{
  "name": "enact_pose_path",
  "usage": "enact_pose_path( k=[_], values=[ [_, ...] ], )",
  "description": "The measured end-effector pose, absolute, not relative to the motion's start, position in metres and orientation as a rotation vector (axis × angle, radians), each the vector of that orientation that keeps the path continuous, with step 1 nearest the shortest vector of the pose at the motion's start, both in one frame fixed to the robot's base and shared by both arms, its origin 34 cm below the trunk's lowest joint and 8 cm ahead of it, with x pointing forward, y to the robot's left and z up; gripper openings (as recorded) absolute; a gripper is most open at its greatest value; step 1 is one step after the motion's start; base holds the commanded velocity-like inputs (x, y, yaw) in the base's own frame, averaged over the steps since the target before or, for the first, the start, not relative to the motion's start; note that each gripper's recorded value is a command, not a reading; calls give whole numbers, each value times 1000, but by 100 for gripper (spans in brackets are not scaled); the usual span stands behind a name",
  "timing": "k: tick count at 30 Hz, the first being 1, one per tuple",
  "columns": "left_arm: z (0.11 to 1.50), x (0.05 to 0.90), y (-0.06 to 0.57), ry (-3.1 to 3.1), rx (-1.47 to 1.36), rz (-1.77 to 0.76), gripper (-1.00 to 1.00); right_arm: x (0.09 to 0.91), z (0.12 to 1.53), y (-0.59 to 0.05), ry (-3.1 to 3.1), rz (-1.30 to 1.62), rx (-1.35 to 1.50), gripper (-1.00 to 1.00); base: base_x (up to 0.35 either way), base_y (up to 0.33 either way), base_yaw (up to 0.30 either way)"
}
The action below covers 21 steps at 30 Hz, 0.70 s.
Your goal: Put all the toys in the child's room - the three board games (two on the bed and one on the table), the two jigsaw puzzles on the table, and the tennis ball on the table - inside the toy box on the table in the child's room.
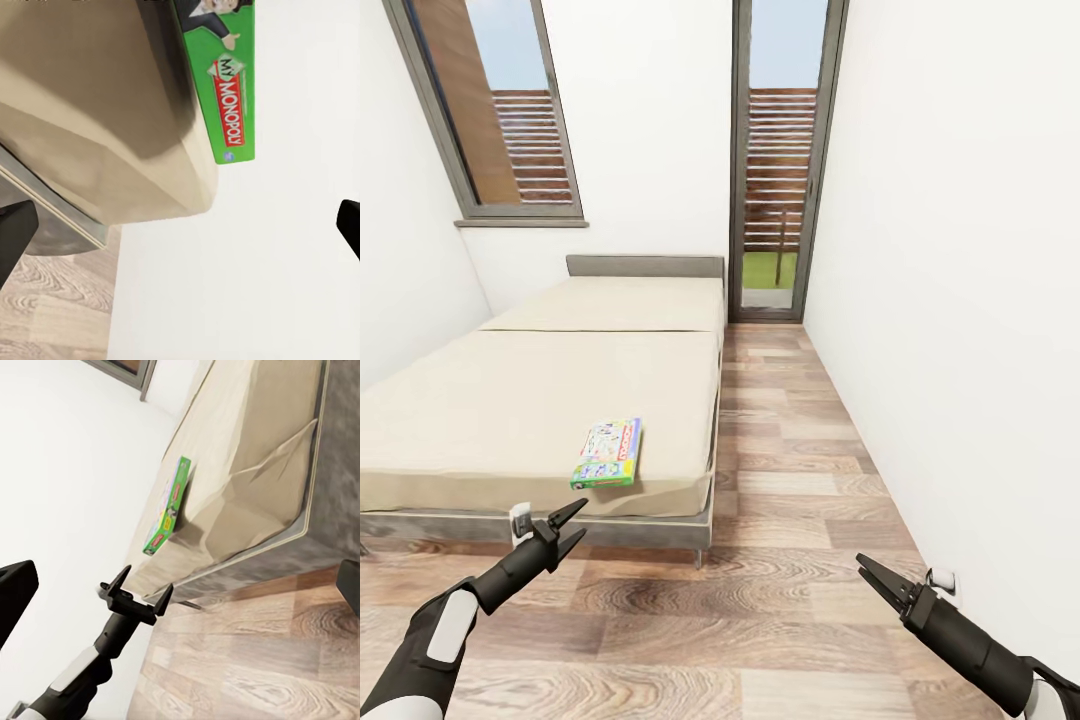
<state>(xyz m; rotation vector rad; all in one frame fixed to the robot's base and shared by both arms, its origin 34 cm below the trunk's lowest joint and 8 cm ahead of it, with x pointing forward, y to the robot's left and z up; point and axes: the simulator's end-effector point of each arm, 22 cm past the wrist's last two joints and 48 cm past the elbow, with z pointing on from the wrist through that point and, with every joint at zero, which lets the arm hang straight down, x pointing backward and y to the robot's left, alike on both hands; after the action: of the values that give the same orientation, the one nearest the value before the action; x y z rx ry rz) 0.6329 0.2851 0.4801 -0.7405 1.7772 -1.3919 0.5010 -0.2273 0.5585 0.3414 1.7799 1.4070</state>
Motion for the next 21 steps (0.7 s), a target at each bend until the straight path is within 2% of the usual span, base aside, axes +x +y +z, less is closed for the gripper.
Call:
enact_pose_path(
  k=[12, 21],
  values=[
    [480, 633, 286, 1776, -742, -1392, 100, 501, 560, -226, 1777, 1404, 335, 100, 78, 0, 0],
    [480, 633, 287, 1776, -741, -1388, 100, 501, 559, -227, 1776, 1404, 340, 100, 197, 81, 0]
  ],
)
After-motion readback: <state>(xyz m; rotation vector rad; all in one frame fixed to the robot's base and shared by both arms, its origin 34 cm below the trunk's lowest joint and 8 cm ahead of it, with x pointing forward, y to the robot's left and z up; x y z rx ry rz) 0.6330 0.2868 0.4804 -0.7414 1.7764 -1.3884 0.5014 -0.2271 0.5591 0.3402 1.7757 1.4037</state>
